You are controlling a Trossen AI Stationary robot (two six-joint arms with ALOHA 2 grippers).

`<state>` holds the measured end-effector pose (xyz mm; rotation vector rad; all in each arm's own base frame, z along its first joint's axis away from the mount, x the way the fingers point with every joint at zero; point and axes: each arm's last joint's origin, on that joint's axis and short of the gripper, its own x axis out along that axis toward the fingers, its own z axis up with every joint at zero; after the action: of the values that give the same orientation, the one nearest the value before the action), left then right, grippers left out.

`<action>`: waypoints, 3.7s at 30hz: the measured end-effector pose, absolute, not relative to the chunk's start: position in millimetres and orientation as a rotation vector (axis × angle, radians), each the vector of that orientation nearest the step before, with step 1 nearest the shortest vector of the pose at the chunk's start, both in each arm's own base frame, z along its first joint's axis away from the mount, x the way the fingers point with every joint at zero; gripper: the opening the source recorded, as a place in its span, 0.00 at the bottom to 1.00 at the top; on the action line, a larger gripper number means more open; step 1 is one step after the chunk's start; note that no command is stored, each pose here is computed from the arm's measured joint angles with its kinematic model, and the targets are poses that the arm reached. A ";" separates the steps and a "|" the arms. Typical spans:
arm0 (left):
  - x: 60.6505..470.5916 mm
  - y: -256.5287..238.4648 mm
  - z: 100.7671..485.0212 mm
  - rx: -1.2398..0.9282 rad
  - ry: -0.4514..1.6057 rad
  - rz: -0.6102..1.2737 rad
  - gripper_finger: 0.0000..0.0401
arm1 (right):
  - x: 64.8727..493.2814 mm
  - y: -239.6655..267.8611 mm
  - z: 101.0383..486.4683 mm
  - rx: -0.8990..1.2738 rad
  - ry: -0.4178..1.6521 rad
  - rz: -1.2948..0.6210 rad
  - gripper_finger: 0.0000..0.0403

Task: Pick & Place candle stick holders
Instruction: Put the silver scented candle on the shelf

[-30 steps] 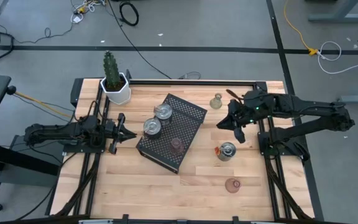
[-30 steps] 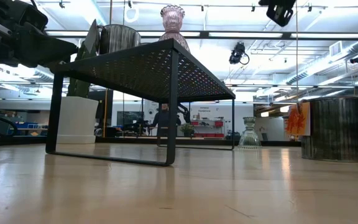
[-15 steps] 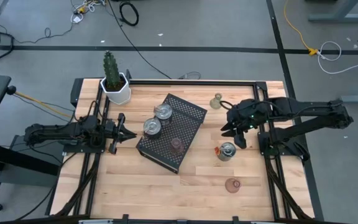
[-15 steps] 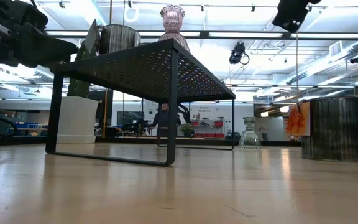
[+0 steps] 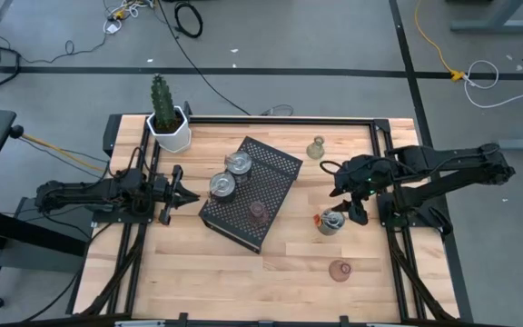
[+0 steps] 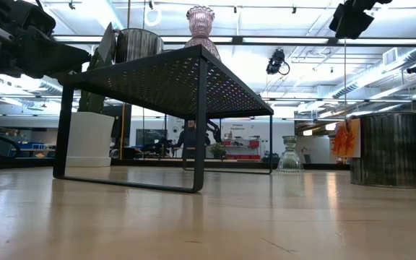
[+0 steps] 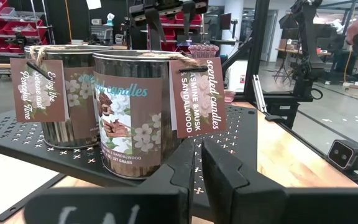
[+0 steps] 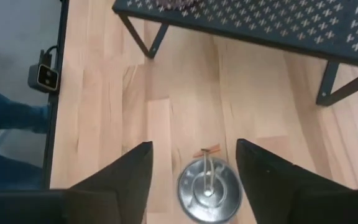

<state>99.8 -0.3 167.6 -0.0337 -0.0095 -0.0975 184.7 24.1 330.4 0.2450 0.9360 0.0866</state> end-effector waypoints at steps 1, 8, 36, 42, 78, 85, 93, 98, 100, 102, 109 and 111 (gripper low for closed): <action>99.8 -0.3 167.6 -0.034 -0.010 -0.098 0.09 | 184.2 24.9 330.1 0.250 0.942 0.086 0.60; 99.8 -0.3 167.6 -0.034 -0.010 -0.098 0.09 | 181.5 29.3 328.6 0.243 0.971 0.102 0.71; 99.8 -0.3 167.7 -0.034 -0.010 -0.098 0.09 | 180.6 40.3 314.3 0.236 1.032 0.092 0.91; 99.8 -0.3 167.7 -0.033 -0.010 -0.098 0.09 | 184.9 41.1 310.7 0.262 1.056 0.071 0.93; 99.8 -0.3 167.7 -0.033 -0.010 -0.097 0.09 | 197.2 52.8 294.5 -0.065 1.134 0.198 0.99; 99.8 -0.3 167.6 -0.034 -0.010 -0.097 0.09 | 211.4 56.5 277.4 -0.090 1.232 0.196 0.99; 99.8 -0.3 167.7 -0.034 -0.010 -0.097 0.09 | 218.2 58.3 268.5 -0.079 1.281 0.178 0.99; 99.8 -0.3 167.6 -0.034 -0.010 -0.097 0.09 | 224.0 59.8 270.1 -0.107 1.217 0.210 0.99; 99.8 -0.3 167.7 -0.034 -0.010 -0.097 0.09 | 225.1 60.0 270.6 -0.123 1.203 0.223 0.99; 99.8 -0.3 167.7 -0.033 -0.010 -0.097 0.09 | 225.1 60.0 270.6 -0.123 1.202 0.223 0.99; 99.8 -0.3 167.6 -0.034 -0.010 -0.097 0.09 | 225.1 59.3 270.5 -0.083 1.208 0.193 0.99; 99.8 -0.3 167.7 -0.034 -0.010 -0.097 0.09 | 224.0 58.8 270.1 -0.068 1.222 0.175 0.99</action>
<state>99.8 -0.3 167.7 -0.0337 -0.0101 -0.0975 224.0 58.8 270.1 -0.0677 1.2221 0.1753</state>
